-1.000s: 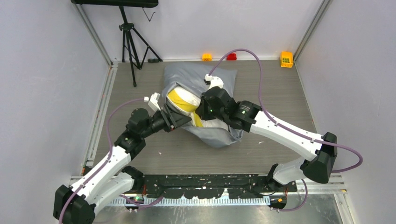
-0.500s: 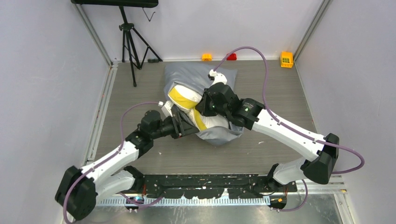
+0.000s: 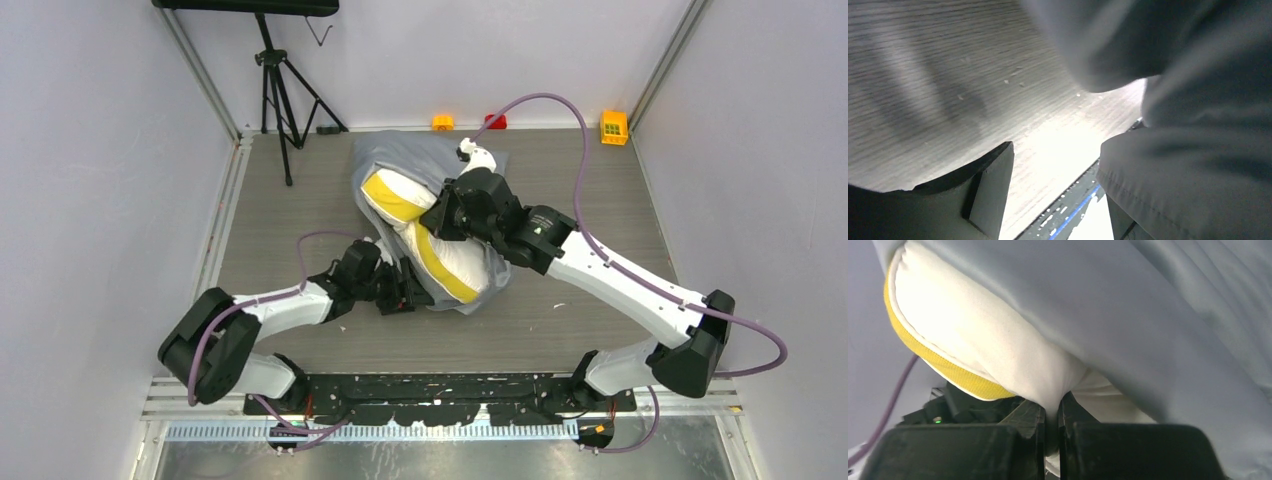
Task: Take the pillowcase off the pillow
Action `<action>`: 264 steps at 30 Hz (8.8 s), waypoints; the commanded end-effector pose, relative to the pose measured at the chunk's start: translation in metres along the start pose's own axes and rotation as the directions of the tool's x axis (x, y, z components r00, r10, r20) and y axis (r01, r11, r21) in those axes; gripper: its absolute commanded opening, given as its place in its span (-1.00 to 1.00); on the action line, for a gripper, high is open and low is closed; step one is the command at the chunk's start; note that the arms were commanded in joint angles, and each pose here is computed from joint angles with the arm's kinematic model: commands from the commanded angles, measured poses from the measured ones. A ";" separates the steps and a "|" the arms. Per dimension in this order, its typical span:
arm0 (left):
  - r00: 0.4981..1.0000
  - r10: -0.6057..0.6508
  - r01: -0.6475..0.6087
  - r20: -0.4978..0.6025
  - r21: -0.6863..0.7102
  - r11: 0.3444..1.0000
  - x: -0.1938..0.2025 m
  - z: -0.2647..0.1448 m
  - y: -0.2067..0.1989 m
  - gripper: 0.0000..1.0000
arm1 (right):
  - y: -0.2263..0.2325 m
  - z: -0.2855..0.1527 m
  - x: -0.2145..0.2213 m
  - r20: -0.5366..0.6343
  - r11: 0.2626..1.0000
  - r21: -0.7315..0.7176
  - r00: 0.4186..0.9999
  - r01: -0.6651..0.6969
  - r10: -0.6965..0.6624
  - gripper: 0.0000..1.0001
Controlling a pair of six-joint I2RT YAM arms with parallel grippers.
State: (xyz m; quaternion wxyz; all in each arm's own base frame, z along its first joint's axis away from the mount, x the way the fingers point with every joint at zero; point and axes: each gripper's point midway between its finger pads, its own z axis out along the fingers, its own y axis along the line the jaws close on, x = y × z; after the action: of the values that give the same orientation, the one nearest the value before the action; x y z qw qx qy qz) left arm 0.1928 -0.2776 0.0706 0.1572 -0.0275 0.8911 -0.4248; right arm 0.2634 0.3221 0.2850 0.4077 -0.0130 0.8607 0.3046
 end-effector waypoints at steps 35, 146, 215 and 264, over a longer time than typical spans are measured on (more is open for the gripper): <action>0.956 0.029 -0.110 0.292 0.266 0.958 -0.032 -0.152 -0.160 0.47 | 0.042 -0.039 -0.082 0.224 0.976 -0.196 0.965 -0.096 0.140 -1.00; 0.863 0.311 -0.332 0.398 -0.018 0.943 -0.076 -0.149 -0.115 -1.00 | -0.258 -0.119 -0.064 0.351 0.807 0.539 0.935 -0.242 0.047 -0.93; 0.960 0.023 0.022 0.280 -0.155 0.988 -0.138 -0.063 0.054 -1.00 | -0.239 0.143 -0.043 0.040 0.885 0.455 0.995 -0.097 0.088 -1.00; 0.928 0.101 0.028 0.359 -0.335 0.942 -0.151 -0.148 0.052 -1.00 | -0.185 -0.064 -0.008 -0.022 0.967 0.230 0.993 -0.112 0.120 0.78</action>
State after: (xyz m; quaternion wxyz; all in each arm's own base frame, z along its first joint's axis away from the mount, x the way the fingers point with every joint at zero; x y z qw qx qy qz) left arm 0.2602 -0.1140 0.1338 0.2647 -0.1223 0.9184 -0.2675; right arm 0.2946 0.1215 0.2232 0.3774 0.1035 0.8949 0.2144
